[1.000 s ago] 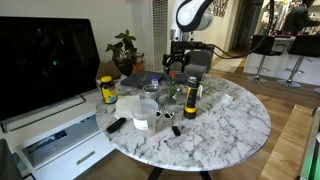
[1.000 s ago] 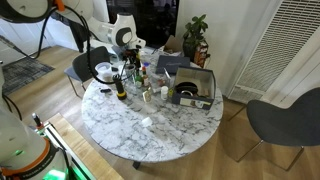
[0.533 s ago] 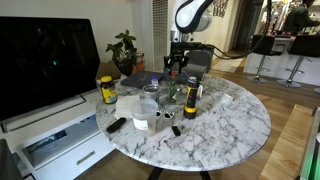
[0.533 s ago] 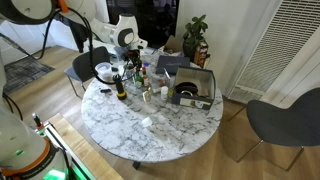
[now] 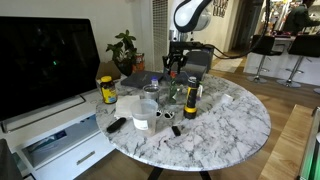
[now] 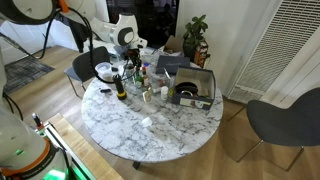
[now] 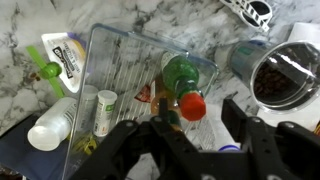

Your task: Remove the lid from the green hot sauce bottle that is in the crisper drawer and put it on the table to the right of the crisper drawer

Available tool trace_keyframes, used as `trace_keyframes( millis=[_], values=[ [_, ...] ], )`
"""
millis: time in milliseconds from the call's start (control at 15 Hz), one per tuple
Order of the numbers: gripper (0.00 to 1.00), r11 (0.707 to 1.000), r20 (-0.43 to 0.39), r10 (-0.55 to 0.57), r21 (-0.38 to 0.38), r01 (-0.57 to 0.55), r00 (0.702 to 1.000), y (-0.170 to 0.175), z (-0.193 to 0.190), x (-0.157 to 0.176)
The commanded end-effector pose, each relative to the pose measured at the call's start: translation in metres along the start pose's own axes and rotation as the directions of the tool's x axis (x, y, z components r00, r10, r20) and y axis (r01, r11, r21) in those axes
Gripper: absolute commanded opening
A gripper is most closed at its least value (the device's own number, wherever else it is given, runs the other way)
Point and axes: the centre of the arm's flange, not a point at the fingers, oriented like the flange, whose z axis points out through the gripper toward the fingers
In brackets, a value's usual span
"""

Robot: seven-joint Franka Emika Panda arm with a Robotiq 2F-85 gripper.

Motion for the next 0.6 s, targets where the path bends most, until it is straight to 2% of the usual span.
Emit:
trace_keyframes(
  millis=[0, 67, 200, 333, 400, 533],
  values=[
    [0.38, 1.000, 0.031, 0.010, -0.003, -0.010, 0.999, -0.0008, 0.0060, 0.0033],
    [0.35, 1.000, 0.032, 0.011, -0.002, -0.010, 0.999, -0.0008, 0.0065, 0.0036],
    [0.36, 1.000, 0.033, 0.011, -0.001, -0.011, 0.999, -0.0012, 0.0068, 0.0041],
    [0.25, 1.000, 0.033, 0.009, -0.001, -0.009, 0.999, -0.0023, 0.0054, 0.0043],
    [0.17, 1.000, 0.032, 0.008, -0.001, -0.008, 0.999, -0.0027, 0.0043, 0.0045],
    [0.17, 1.000, 0.028, 0.007, -0.005, -0.007, 1.000, -0.0030, 0.0012, 0.0049]
  ],
)
